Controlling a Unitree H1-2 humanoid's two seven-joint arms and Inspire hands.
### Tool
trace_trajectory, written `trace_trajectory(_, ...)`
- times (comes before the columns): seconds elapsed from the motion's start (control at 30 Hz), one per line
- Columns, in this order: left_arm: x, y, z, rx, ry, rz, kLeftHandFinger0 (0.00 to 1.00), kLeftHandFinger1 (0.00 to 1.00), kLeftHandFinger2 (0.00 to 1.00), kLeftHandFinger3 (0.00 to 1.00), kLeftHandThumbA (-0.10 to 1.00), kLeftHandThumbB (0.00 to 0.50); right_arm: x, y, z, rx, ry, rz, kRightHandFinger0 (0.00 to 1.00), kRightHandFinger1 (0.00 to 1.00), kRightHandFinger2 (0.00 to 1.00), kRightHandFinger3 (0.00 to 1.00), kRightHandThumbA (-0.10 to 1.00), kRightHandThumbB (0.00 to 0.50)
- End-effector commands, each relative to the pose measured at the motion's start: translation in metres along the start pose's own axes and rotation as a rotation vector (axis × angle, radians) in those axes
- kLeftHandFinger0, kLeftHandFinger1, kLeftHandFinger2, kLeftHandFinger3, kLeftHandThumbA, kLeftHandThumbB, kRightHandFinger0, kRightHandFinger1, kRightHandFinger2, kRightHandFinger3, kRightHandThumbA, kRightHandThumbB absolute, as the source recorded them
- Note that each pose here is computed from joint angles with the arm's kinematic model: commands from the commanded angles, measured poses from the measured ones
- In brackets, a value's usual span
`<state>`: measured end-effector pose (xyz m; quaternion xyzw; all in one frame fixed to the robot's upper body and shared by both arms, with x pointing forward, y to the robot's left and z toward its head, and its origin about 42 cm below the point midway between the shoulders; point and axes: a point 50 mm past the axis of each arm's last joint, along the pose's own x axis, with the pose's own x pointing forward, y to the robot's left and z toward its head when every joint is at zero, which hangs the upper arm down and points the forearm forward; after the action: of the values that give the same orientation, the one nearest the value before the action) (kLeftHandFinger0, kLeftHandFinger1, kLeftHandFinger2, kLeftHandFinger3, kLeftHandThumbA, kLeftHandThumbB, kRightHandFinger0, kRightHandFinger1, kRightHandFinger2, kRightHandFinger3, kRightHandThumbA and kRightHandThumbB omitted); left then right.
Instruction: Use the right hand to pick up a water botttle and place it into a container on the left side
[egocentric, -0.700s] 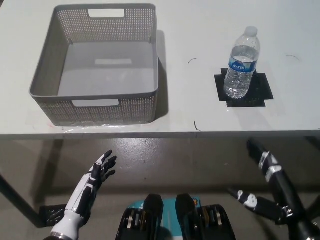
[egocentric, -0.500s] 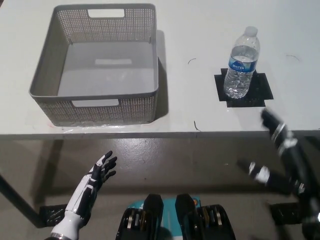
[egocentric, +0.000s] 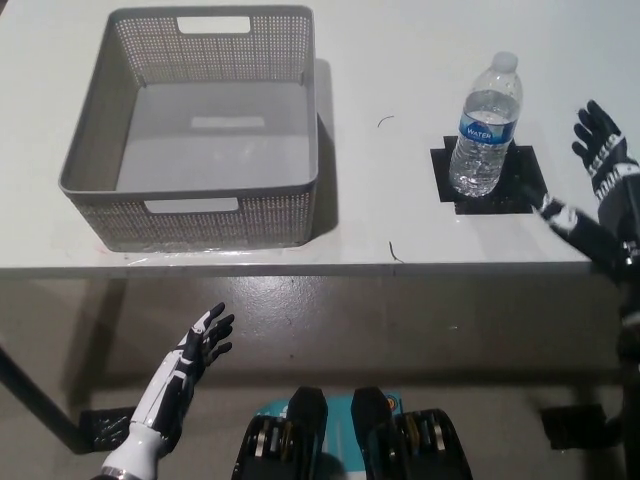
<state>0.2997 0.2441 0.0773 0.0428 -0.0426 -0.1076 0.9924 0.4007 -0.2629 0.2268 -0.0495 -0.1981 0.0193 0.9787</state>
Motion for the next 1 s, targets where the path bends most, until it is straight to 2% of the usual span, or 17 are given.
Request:
trace_trajectory(0.0,0.002,0.004,0.007,0.001,-0.057,-0.006,1.0,1.0,1.0,1.0,1.0,0.167,0.034,-0.011,0.008,-0.005,0.003,-0.048,1.0,1.0,1.0,1.0,1.0,0.393)
trace_trajectory(0.07,0.001,0.003,0.007,-0.008,-0.055,-0.007,1.0,1.0,1.0,1.0,1.0,0.163,0.041,-0.012,0.002,-0.018,0.039,-0.062,1.0,1.0,1.0,1.0,1.0,0.415)
trace_trajectory(0.1,0.0,0.003,0.006,-0.007,-0.052,-0.009,1.0,1.0,1.0,1.0,1.0,0.161,0.046,-0.011,-0.002,-0.018,0.056,-0.069,1.0,1.0,1.0,1.0,1.0,0.411)
trace_trajectory(0.13,0.0,0.003,0.006,-0.008,-0.051,-0.009,1.0,1.0,1.0,1.0,1.0,0.162,0.049,-0.011,-0.004,-0.006,0.059,-0.071,1.0,1.0,1.0,1.0,1.0,0.369)
trace_trajectory(0.17,-0.001,0.002,0.006,-0.019,-0.051,-0.011,1.0,1.0,1.0,1.0,1.0,0.163,0.054,-0.01,-0.008,0.034,0.066,-0.07,1.0,1.0,1.0,1.0,1.0,0.394)
trace_trajectory(0.3,-0.001,0.001,0.005,-0.013,-0.05,-0.009,1.0,1.0,1.0,1.0,1.0,0.161,0.07,-0.005,-0.018,0.091,0.078,-0.058,1.0,1.0,1.0,1.0,1.0,0.387)
trace_trajectory(0.47,-0.001,0.001,0.005,-0.004,-0.053,-0.004,1.0,1.0,1.0,1.0,1.0,0.166,0.085,0.002,-0.027,0.11,0.138,-0.053,1.0,1.0,1.0,1.0,1.0,0.407)
trace_trajectory(0.5,-0.001,0.0,0.004,-0.006,-0.053,-0.005,1.0,1.0,1.0,1.0,1.0,0.166,0.088,0.004,-0.029,0.121,0.152,-0.047,1.0,1.0,1.0,1.0,1.0,0.424)
trace_trajectory(0.6,-0.001,0.0,0.004,-0.022,-0.055,-0.007,1.0,1.0,1.0,1.0,1.0,0.161,0.097,0.011,-0.034,0.142,0.172,-0.041,1.0,1.0,1.0,1.0,1.0,0.427)
trace_trajectory(0.73,0.001,0.0,0.006,-0.009,-0.06,-0.012,1.0,1.0,1.0,1.0,1.0,0.167,0.109,0.022,-0.04,0.183,0.238,-0.012,1.0,1.0,1.0,1.0,1.0,0.474)
trace_trajectory(0.8,0.001,0.0,0.006,-0.01,-0.062,-0.013,1.0,1.0,1.0,1.0,1.0,0.169,0.114,0.028,-0.041,0.169,0.217,0.011,1.0,1.0,1.0,1.0,1.0,0.456)
trace_trajectory(0.87,0.001,0.0,0.007,-0.01,-0.062,-0.013,1.0,1.0,1.0,1.0,1.0,0.17,0.119,0.033,-0.041,0.142,0.211,0.014,1.0,1.0,1.0,1.0,1.0,0.458)
trace_trajectory(0.9,0.002,0.0,0.007,-0.009,-0.064,-0.013,1.0,1.0,1.0,1.0,1.0,0.17,0.124,0.038,-0.039,0.113,0.226,0.016,1.0,1.0,1.0,1.0,1.0,0.496)
trace_trajectory(0.97,0.003,0.0,0.008,-0.018,-0.067,-0.014,1.0,1.0,1.0,1.0,1.0,0.166,0.133,0.046,-0.036,0.082,0.244,0.039,1.0,1.0,1.0,1.0,1.0,0.5)
